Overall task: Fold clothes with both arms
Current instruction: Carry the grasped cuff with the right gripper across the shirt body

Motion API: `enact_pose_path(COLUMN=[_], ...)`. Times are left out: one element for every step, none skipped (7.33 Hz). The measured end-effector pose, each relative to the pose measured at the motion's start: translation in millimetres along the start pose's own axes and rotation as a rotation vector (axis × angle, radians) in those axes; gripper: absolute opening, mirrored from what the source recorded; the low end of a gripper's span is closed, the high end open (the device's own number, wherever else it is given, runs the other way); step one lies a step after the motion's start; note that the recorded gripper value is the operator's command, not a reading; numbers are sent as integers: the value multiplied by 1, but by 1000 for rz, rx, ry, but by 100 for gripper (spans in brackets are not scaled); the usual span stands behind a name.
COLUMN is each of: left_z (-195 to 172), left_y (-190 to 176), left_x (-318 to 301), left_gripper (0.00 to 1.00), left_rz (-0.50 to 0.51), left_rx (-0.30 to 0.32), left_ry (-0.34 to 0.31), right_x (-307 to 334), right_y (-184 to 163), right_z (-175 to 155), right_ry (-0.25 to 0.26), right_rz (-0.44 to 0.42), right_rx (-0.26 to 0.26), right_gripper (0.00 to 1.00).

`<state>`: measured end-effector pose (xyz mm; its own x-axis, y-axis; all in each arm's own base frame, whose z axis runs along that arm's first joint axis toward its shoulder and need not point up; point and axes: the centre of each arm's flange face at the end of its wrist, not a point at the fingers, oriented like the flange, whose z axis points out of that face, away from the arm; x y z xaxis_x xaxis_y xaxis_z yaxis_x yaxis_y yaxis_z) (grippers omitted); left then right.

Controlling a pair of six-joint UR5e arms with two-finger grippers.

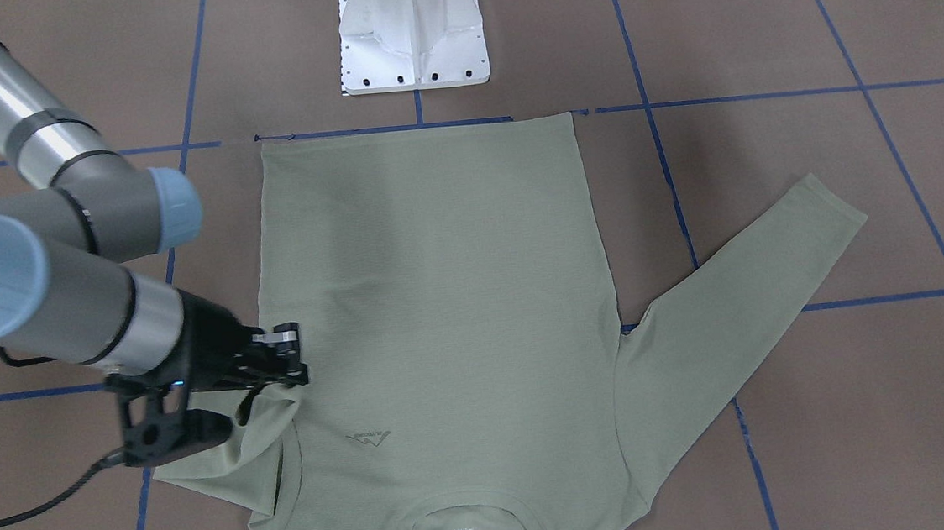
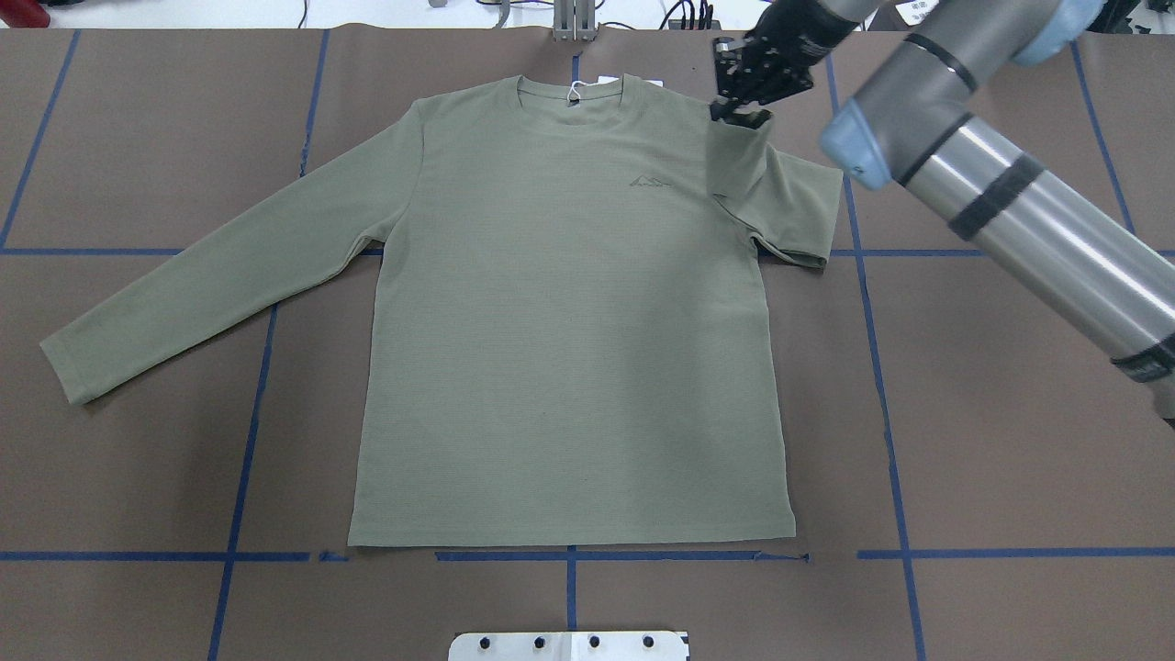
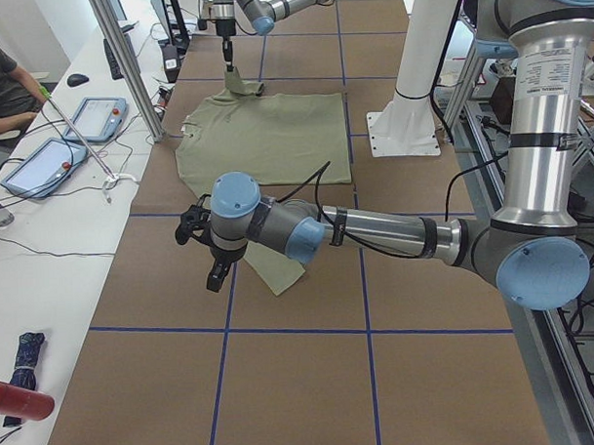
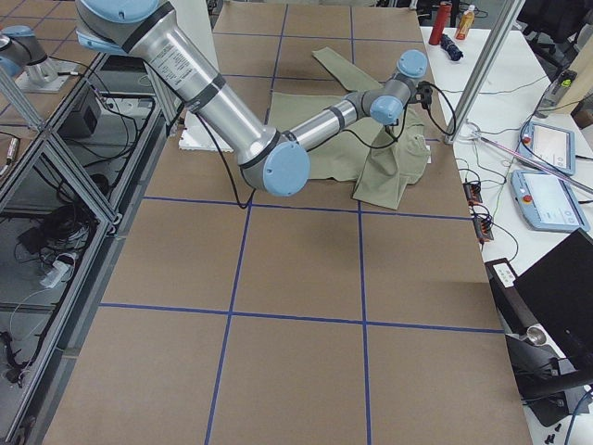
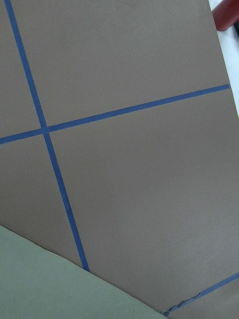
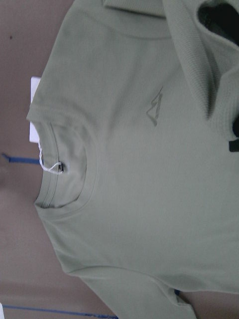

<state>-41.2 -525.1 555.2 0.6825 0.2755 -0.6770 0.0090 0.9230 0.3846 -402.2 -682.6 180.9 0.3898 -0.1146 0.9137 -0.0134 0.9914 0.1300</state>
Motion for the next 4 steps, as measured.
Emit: enact_pose_path(left_z=[1, 2, 2, 3], left_y=[0, 1, 2, 2], left_x=[-1, -2, -3, -4], left_gripper=[100, 100, 100, 100], left_rz=[-2, -3, -5, -8], left_rx=[-2, -3, -6, -7], left_ry=[0, 0, 0, 0], right_x=[-63, -124, -175, -212], right_y=[-3, 6, 24, 46], right_z=[20, 41, 61, 80], right_ry=[15, 24, 22, 14], right_rz=[-37, -84, -134, -176], right_rx=[42, 84, 126, 165], right_gripper=[0, 0, 0, 0])
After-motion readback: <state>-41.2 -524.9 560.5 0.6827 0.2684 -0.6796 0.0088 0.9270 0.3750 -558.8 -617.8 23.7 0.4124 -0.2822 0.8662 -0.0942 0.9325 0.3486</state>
